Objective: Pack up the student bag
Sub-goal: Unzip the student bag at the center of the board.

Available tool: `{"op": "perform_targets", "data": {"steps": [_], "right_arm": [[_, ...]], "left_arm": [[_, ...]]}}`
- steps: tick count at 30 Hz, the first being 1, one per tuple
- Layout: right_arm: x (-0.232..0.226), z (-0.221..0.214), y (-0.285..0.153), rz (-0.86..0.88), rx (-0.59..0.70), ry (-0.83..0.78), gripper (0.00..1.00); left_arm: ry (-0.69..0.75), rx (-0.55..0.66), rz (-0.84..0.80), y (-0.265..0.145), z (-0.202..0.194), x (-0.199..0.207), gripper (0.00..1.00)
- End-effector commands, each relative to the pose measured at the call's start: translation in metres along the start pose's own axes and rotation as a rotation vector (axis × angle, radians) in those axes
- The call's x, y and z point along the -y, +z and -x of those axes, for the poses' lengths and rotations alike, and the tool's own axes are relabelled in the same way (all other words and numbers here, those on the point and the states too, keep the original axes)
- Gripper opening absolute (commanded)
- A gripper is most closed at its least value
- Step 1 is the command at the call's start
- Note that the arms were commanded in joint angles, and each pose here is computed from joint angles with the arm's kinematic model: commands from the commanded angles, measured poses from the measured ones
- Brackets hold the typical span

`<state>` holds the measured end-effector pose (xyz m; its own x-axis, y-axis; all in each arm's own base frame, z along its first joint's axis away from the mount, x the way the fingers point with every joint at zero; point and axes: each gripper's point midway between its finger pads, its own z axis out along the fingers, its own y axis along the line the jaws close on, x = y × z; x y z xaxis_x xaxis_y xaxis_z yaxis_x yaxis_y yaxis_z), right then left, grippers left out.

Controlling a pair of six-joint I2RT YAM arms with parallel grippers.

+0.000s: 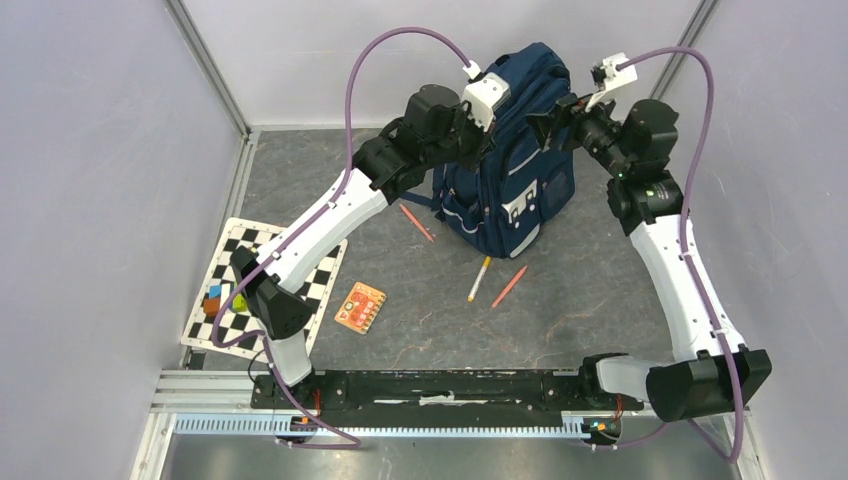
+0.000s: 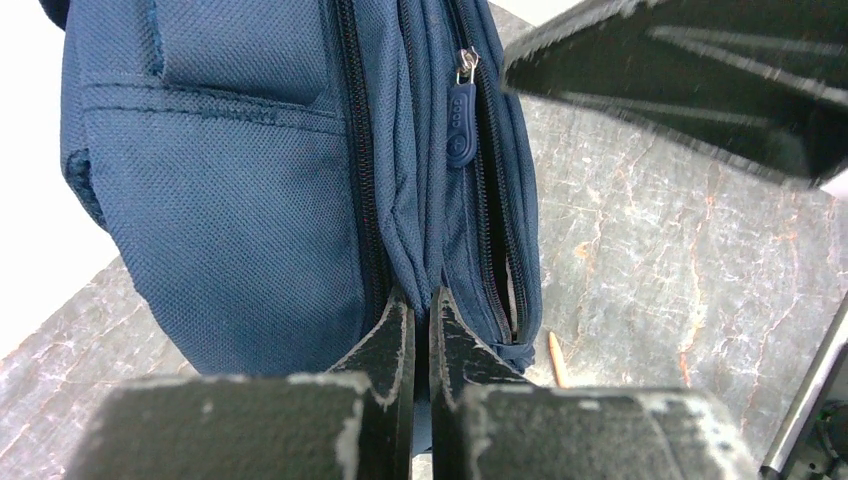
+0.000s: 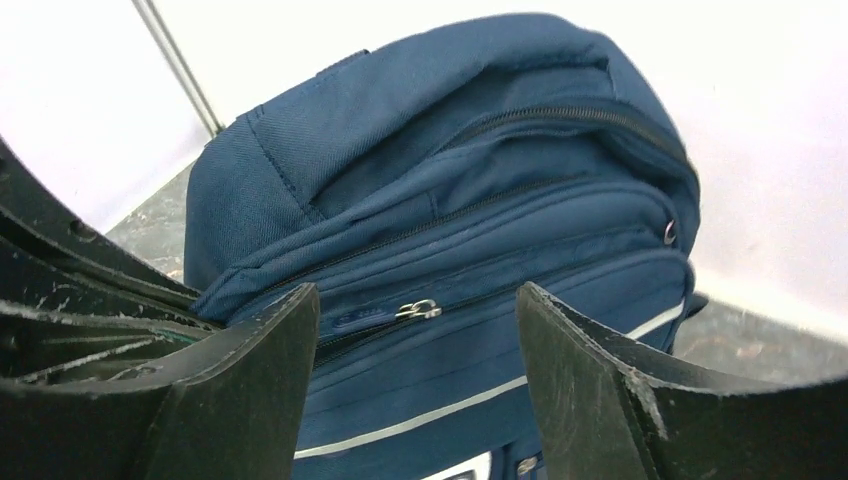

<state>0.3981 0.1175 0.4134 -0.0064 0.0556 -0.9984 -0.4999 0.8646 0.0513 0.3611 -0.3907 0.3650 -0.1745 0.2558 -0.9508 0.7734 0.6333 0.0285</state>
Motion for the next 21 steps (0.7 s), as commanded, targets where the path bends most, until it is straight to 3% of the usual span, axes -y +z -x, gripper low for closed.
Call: {"op": "perform_targets", "data": {"steps": [1,6,21], "right_arm": [[0.009,-0.006,-0.010,-0.228,-0.052,0.124,0.76],[-0.002,-0.040,-0.015,-0.280,-0.129,0.216,0.75],[0.022,-0.072,-0.046,-0.465,-0.203,0.169,0.70]], "left_arm": [[-0.068,0.151,-0.030,-0.030,0.051,0.009,0.02],[-0.082,0.155,-0.020,-0.031,0.050,0.007,0.02],[-0.081,0.158,0.007,-0.035,0.049,0.003,0.02]]}}
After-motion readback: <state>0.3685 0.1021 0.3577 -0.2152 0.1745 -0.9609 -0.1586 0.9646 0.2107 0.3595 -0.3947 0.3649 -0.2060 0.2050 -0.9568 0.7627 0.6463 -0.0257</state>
